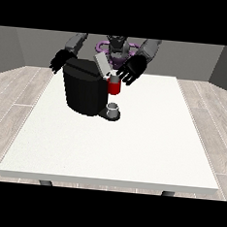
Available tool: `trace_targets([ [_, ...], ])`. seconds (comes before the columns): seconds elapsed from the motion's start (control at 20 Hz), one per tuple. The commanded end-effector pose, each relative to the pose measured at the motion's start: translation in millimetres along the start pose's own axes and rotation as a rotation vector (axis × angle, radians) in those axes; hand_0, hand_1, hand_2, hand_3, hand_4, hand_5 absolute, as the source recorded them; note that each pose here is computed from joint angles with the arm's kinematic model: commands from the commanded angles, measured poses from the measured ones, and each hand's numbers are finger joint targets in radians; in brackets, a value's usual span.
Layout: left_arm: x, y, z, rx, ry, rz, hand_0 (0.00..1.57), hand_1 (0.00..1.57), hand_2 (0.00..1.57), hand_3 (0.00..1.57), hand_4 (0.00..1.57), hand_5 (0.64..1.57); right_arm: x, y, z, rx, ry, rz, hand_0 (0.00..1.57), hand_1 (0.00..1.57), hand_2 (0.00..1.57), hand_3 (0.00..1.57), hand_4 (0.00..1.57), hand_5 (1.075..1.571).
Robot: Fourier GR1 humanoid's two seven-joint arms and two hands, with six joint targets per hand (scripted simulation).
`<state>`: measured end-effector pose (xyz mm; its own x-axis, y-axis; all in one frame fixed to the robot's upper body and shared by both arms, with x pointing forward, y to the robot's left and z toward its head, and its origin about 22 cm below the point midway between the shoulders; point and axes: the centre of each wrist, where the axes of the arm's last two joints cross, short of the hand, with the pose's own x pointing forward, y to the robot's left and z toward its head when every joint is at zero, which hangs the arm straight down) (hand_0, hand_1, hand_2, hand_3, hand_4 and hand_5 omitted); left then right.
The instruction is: Insert the coffee pod into the coffee machine and close the lid
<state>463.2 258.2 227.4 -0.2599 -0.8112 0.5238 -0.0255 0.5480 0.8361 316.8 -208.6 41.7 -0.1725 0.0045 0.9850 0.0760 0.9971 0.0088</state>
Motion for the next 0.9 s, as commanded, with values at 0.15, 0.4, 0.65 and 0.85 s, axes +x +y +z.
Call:
trace_targets([
  [0.15, -13.0, 21.7, 5.2, 0.025, -0.02, -0.016, 1.2, 1.2, 1.23, 1.09, 0.46, 1.571, 10.6, 9.8, 0.1, 0.004, -0.044, 0.006, 0.0, 0.0, 0.0, 0.0, 0.43, 1.571],
  [0.4, 4.3, -0.2, -1.5, 0.001, -0.01, -0.041, 1.12, 1.12, 1.16, 0.99, 0.44, 1.571, -8.0, -3.9, 1.0, -0.028, 0.013, 0.005, 0.0, 0.0, 0.0, 0.0, 0.4, 1.571],
  [0.65, -5.1, -3.1, 1.3, -0.007, 0.026, -0.05, 1.05, 1.05, 1.12, 0.95, 0.37, 1.571, -2.7, -6.2, 4.4, 0.006, 0.026, 0.024, 0.0, 0.0, 0.0, 0.0, 0.44, 1.571],
  [0.85, -1.0, 5.4, 0.8, 0.005, -0.027, -0.058, 1.06, 1.06, 1.12, 0.95, 0.36, 1.571, -4.9, -12.0, 2.3, -0.025, -0.003, -0.012, 0.0, 0.0, 0.0, 0.0, 0.48, 1.571],
])
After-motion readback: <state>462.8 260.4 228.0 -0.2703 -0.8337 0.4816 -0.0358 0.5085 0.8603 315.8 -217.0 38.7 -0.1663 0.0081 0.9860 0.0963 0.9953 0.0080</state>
